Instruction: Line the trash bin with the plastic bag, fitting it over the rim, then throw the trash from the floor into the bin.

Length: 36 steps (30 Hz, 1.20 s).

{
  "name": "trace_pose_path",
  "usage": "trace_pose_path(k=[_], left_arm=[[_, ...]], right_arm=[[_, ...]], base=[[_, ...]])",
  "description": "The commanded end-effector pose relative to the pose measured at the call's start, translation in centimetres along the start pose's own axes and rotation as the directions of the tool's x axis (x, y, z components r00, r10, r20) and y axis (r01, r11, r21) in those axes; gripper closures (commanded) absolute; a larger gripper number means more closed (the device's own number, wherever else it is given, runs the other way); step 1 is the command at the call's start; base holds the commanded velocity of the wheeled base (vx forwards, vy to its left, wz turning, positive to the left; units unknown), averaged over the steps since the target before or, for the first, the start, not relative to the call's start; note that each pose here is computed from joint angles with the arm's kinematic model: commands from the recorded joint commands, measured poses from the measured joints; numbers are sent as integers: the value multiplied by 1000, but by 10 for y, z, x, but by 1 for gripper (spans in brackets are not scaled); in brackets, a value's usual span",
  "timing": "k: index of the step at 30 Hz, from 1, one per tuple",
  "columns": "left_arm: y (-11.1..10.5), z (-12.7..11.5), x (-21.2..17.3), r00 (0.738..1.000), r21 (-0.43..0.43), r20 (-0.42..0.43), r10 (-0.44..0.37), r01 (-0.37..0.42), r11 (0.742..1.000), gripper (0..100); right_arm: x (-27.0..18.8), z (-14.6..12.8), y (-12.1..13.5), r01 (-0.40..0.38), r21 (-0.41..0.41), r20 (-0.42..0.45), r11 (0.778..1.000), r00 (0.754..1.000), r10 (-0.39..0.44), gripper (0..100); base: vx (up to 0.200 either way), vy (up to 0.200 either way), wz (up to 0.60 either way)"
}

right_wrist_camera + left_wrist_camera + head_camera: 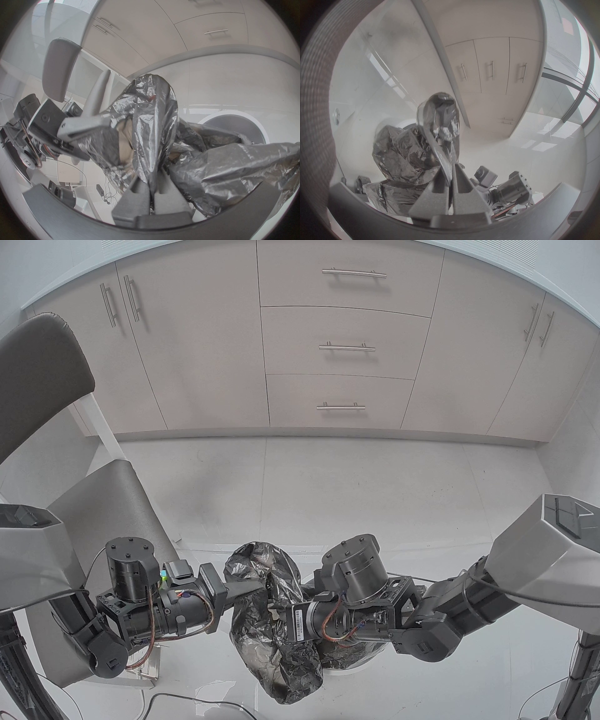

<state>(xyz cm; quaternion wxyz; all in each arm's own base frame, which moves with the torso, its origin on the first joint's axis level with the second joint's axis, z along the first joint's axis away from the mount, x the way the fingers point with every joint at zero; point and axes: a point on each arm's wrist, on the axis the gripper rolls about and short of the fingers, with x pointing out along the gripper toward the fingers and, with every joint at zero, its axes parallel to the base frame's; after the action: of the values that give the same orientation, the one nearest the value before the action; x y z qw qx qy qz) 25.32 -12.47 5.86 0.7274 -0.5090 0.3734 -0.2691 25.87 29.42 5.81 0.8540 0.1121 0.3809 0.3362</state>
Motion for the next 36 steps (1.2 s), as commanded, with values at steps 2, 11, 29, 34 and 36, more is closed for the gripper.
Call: trace_pose_path(k=[2, 11, 29, 34, 36], left_arm=[[0, 0, -2, 1000, 2, 6, 2, -2, 1000, 100], [0, -8, 0, 1000, 4, -25, 7, -7, 1000, 100], [-23, -40, -3, 990, 49, -129, -50, 56, 997, 100], [-26, -46, -6, 987, 56, -147, -60, 69, 996, 100], [-25, -47, -5, 987, 55, -150, -56, 65, 996, 100]], right_arm=[[11, -10, -11, 28, 19, -32, 999, 999, -27, 100], [11, -5, -48, 98, 83, -32, 992, 995, -96, 100], [18, -15, -106, 200, 151, -46, 968, 980, -196, 100], [30, -15, -118, 185, 159, -37, 970, 983, -181, 100], [32, -12, -119, 181, 149, -28, 972, 983, -179, 100]], base=[[0, 0, 0], [0, 0, 0], [0, 0, 0], [0, 0, 0], [0, 0, 0]])
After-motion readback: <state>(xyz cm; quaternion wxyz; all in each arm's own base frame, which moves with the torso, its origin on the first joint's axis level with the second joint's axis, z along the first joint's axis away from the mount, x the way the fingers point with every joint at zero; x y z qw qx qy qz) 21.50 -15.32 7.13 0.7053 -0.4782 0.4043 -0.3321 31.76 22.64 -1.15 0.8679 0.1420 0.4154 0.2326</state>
